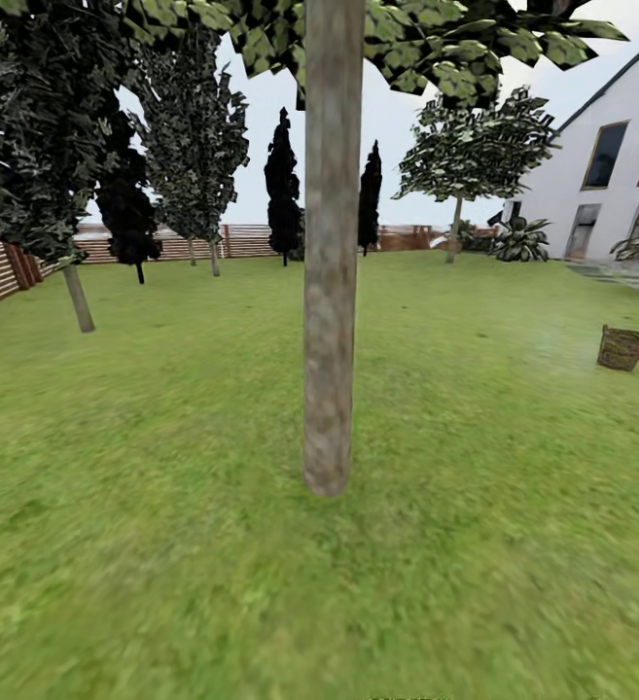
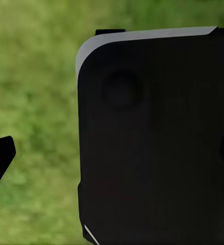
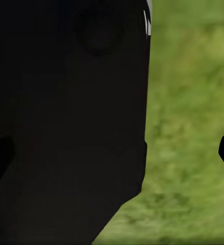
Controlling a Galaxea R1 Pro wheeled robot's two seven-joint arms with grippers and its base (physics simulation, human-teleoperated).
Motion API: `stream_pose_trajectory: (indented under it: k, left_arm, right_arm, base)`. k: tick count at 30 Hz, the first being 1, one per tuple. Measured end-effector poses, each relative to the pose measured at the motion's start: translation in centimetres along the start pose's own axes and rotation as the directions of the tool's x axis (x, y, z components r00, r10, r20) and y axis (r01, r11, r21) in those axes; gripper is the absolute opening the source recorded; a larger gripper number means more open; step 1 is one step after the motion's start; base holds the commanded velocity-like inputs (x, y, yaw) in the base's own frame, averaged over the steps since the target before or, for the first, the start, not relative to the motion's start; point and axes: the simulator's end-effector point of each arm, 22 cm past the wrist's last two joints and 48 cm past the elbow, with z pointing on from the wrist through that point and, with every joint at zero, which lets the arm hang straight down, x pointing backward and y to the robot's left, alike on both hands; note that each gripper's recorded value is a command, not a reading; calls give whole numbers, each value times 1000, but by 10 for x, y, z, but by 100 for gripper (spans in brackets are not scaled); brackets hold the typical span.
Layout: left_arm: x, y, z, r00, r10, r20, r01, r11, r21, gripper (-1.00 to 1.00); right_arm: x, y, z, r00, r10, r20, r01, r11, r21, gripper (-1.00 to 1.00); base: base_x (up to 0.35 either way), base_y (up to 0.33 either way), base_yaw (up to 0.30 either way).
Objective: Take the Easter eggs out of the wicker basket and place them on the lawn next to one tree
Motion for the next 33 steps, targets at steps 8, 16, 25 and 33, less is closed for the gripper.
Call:
stream_pose_trajectory:
  k: [8,16,25,33]
  left_arm:
    - [-1,0,0,1000,1,3,-1,1000,0,100]
    - [-1,0,0,1000,1,4,-1,1000,0,100]
    - [-2,0,0,1000,1,4,-1,1000,0,100]
    - [-2,0,0,1000,1,6,-1,1000,0,100]
  right_arm:
    - [0,2,0,1000,0,1,0,1000,-2,100]
    - [1,1,0,1000,-1,-1,1,1000,-1,100]
    - [-1,2,0,1000,-4,1,4,1000,-2,100]
    - [0,2,0,1000,-3,1,3,1000,-2,100]
  base:
    - [0,0,-135]
    - [0,0,-186]
    - [47,-63,-263]
    - [131,-178,-270]
